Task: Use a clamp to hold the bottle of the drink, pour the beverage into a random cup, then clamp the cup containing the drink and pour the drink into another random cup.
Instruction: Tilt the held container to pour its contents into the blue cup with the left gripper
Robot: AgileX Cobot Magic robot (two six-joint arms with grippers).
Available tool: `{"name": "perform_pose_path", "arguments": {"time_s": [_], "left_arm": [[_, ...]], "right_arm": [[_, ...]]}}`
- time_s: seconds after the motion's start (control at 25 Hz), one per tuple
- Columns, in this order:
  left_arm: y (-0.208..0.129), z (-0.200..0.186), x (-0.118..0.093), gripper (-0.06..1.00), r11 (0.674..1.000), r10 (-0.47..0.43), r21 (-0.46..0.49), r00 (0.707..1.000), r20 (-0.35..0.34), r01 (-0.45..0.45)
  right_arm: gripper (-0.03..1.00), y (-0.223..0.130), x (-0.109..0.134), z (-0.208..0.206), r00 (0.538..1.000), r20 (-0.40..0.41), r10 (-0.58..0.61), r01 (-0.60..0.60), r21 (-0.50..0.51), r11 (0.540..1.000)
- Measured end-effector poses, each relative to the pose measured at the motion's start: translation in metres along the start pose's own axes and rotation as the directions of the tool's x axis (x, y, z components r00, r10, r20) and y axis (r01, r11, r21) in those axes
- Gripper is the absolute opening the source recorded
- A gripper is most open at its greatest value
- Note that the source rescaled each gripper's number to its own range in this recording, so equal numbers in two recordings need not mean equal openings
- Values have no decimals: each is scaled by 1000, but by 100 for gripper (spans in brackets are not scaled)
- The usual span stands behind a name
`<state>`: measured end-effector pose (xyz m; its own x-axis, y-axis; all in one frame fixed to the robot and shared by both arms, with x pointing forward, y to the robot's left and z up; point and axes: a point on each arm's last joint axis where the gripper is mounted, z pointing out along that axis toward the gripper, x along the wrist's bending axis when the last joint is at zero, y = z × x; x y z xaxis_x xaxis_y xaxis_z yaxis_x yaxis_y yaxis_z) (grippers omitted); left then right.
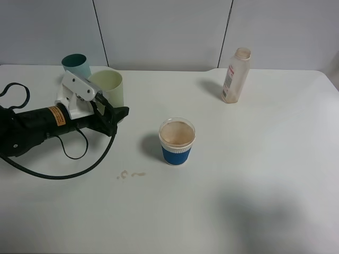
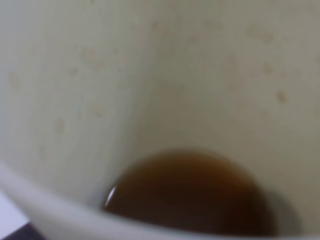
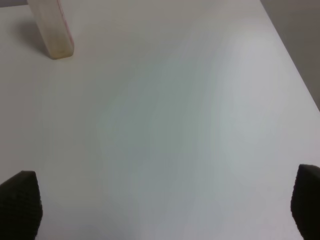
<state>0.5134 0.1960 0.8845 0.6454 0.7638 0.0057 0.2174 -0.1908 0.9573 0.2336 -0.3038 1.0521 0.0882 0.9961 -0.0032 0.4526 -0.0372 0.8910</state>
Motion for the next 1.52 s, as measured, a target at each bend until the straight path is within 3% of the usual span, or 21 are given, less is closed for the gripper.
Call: {"name": "perform_pose_path", "arguments": {"time_s": [0.44,0.6,0.8,1.08,1.4,1.52], "left_arm": [[6,-9,3,3,996,11,87,999,-51,-7],[7,-14,8,3,987,-5,159,994,-113,23],[20,-23,14,3,985,-34,161,979,-201,68],[30,-30,12,3,967,-126,166,931,-343,193],[29,-25,-8,3,967,-11,232,921,-389,109],[29,-22,-18,3,963,52,263,927,-371,51]], "right_arm": [[100,0,0,0,1000,0,0,0,0,1000],[100,0,0,0,1000,0,0,0,0,1000],[100,0,0,0,1000,0,0,0,0,1000],[100,0,0,0,1000,0,0,0,0,1000],[100,0,0,0,1000,0,0,0,0,1000],[100,0,0,0,1000,0,0,0,0,1000]]}}
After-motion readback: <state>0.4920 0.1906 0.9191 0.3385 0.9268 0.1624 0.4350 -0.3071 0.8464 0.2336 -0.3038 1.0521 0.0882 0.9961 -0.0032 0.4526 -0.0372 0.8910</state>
